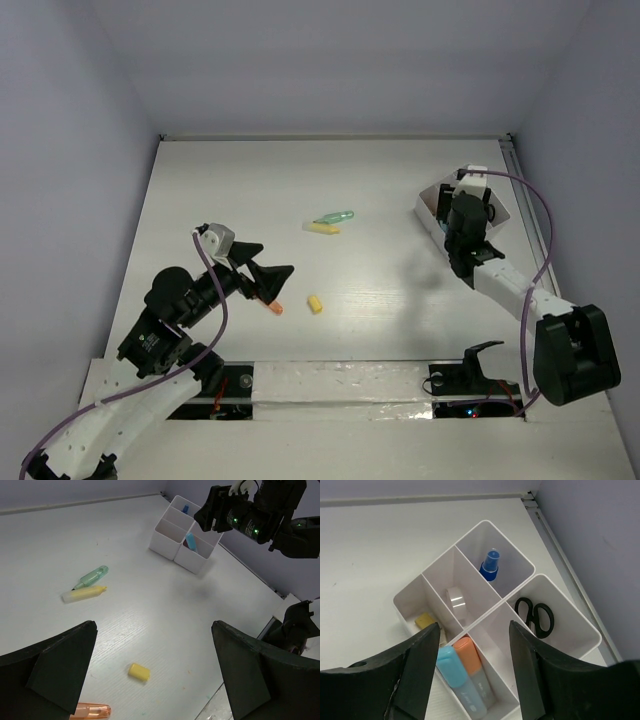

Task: Sort the stationery into containers
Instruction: Place the pen in the storage box.

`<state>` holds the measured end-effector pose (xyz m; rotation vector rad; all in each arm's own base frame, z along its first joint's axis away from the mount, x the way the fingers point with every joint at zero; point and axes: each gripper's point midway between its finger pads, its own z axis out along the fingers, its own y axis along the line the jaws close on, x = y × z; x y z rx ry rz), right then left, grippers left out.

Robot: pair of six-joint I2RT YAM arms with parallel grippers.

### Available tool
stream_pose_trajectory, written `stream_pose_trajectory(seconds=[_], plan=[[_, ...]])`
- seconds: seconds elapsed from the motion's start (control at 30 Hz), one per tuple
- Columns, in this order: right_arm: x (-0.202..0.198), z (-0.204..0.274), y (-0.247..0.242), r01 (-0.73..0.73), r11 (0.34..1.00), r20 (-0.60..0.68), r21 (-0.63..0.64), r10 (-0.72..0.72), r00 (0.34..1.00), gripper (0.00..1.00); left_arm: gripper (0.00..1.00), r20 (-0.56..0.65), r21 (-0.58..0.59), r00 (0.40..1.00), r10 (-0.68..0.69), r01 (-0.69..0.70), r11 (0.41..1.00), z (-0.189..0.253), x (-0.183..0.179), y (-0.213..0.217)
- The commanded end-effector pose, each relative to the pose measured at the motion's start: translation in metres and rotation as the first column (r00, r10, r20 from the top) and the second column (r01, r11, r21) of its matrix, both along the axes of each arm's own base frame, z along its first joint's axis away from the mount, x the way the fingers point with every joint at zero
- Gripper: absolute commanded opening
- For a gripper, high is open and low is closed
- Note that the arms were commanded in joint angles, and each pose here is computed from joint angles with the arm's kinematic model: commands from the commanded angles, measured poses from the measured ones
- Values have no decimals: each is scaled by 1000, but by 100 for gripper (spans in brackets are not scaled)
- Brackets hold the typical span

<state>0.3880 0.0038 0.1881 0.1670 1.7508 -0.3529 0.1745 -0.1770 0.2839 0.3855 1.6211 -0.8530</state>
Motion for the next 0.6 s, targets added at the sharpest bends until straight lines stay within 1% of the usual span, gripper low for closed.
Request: stream_pose_trajectory(seconds=[0.0,0.07,0.1,0.17,0.2,0.23,0.27,0.3,0.37,0.4,0.47,0.5,0.53,0.57], plan=[[-3,19,0,-3,1000,44,30,2,999,64,99,49,-23,999,4,-3,1000,16,-1,1],[-4,32,4,-26,998,70,64,22,997,64,99,50,-24,999,10,-9,1000,17,-1,2],[-4,36,12,-70,994,74,78,65,995,64,99,51,-25,999,12,-11,1000,17,-1,3],[-5,38,26,-130,980,71,152,120,990,57,99,50,-24,999,15,-14,1000,17,0,3],[-4,40,41,-201,963,55,178,195,979,52,99,50,-24,999,23,-21,999,17,1,4],[-4,38,55,-247,945,46,216,243,969,40,99,50,-24,998,24,-23,999,17,1,4],[-2,37,65,-283,928,34,241,284,958,35,99,47,-23,998,29,-28,999,16,2,4],[1,35,91,-376,883,17,279,387,922,32,99,47,-23,998,38,-37,999,16,3,5],[-4,24,130,-472,820,-25,324,507,862,34,99,44,-23,998,55,-54,998,16,6,7],[-2,17,153,-526,777,-51,347,575,816,37,99,44,-23,997,61,-60,998,16,6,8],[-7,9,190,-587,727,-81,356,650,756,39,99,42,-21,996,74,-74,997,15,9,9],[-10,6,210,-631,679,-90,375,704,704,41,99,38,-19,996,77,-77,997,14,9,9],[-5,-3,227,-649,656,-119,386,733,670,45,99,36,-17,996,80,-80,997,14,10,10],[-9,-7,245,-678,621,-132,393,768,627,48,99,36,-14,995,97,-97,995,14,13,12]])
